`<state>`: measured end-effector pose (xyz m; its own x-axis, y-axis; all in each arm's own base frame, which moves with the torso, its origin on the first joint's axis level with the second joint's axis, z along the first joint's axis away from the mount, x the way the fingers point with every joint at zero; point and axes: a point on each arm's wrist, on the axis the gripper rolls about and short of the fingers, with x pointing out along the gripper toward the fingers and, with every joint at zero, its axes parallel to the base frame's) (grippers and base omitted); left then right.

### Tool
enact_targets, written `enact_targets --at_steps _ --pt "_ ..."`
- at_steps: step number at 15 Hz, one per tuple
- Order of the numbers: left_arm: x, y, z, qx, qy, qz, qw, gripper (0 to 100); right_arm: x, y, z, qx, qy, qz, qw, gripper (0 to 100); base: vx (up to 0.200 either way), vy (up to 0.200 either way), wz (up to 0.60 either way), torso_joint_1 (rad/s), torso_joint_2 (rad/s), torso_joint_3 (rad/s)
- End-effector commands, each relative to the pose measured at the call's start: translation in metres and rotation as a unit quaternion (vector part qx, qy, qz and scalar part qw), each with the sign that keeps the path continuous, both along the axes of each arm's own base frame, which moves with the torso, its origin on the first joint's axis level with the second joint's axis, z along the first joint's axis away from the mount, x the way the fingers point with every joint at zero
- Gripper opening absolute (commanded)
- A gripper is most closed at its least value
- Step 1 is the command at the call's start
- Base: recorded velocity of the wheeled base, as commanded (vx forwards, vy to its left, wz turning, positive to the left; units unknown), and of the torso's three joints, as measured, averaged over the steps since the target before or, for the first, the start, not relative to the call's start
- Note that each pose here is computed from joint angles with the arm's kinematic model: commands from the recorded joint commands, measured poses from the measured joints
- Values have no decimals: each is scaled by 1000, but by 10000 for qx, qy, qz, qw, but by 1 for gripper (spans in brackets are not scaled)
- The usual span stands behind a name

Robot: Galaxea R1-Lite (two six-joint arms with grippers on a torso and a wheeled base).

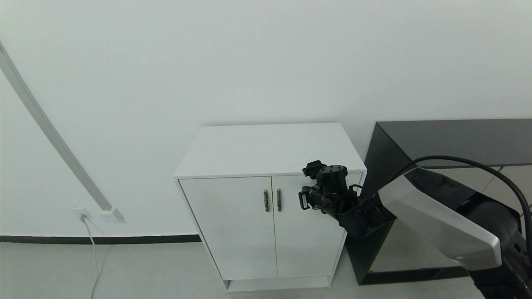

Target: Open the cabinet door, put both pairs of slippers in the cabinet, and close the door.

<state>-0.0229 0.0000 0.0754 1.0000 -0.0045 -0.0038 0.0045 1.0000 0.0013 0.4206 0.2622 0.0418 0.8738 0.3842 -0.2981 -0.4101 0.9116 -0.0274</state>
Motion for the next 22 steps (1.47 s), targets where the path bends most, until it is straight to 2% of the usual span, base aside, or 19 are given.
enact_targets --at_steps 1,3,7,11,14,16,19,22 --pt "0 0 0 1 -4 -1 10000 0 -1 1 2 2 -11 13 10000 0 0 0 0 0 0 0" --pt "0 0 0 1 4 -1 10000 0 -14 -3 10 -22 45 56 10000 0 0 0 0 0 0 0" --pt "0 0 0 9 4 -8 10000 0 -62 -31 50 -64 33 -78 9999 0 0 0 0 0 0 0" --pt "0 0 0 9 -4 -8 10000 0 -107 -66 66 -93 -184 -658 9976 0 0 0 0 0 0 0" --pt "0 0 0 9 -4 -8 10000 0 -130 -95 79 -244 -282 -1426 9891 0 0 0 0 0 0 0" --pt "0 0 0 9 4 -8 10000 0 -155 -130 92 -327 -349 -2022 9782 0 0 0 0 0 0 0" --pt "0 0 0 9 4 -8 10000 0 -189 -165 99 -323 -357 -2308 9718 0 0 0 0 0 0 0" --pt "0 0 0 9 4 -1 10000 0 -219 -181 103 -282 -409 -2355 9706 0 0 0 0 0 0 0"
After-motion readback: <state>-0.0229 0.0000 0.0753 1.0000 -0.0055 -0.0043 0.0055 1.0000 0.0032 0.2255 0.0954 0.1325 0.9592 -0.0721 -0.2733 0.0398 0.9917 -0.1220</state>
